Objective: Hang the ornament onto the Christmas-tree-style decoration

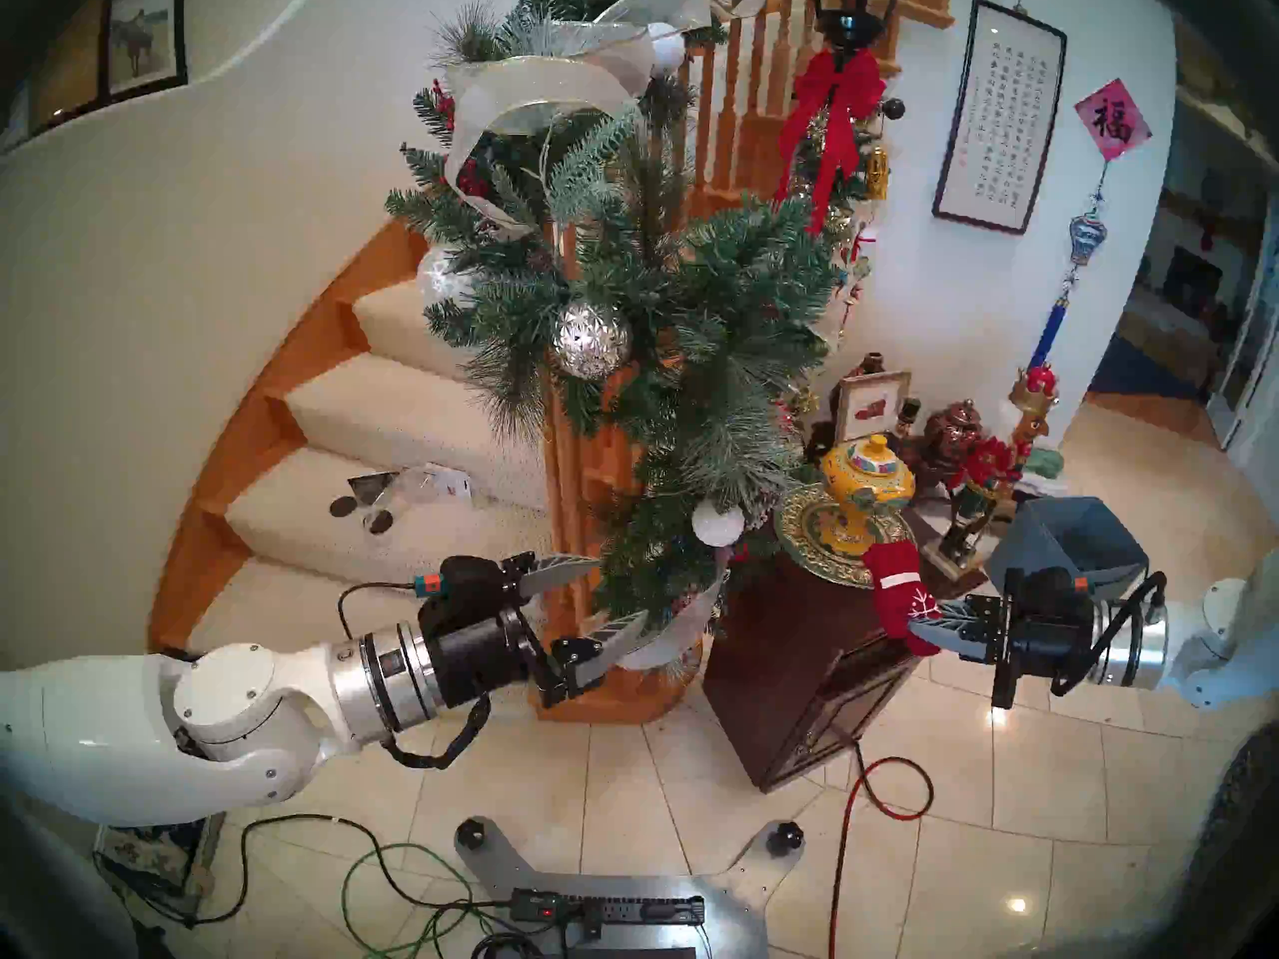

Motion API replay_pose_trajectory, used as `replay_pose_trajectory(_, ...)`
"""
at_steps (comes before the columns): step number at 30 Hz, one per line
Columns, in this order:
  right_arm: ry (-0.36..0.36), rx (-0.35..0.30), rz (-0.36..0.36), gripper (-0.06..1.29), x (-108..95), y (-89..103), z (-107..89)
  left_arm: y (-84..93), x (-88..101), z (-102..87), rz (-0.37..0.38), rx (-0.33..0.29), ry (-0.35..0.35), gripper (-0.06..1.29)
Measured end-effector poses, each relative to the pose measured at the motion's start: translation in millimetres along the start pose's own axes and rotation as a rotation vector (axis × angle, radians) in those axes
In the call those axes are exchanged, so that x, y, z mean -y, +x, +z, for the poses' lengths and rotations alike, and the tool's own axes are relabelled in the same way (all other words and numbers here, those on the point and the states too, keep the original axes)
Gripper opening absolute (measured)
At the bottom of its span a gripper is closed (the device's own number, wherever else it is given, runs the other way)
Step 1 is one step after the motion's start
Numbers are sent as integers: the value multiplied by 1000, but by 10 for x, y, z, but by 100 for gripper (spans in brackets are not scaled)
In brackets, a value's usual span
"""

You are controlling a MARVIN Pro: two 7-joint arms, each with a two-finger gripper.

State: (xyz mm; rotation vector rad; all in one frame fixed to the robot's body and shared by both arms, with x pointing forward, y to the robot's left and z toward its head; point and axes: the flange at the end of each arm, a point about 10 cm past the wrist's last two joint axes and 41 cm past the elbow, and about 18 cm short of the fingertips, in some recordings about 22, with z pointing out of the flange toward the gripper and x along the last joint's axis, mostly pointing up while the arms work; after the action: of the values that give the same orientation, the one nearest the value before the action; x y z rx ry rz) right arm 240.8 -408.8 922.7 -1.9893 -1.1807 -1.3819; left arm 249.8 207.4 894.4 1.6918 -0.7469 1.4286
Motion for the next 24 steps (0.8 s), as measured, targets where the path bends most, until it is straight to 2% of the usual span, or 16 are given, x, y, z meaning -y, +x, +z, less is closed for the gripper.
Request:
replay_pose_trajectory(13,-8,-6,-58,-4,52,207,-73,0,0,0,0,0,0,123)
replay_pose_trajectory(24,-27,-71,-107,-4,43,317,-60,0,0,0,0,0,0,123)
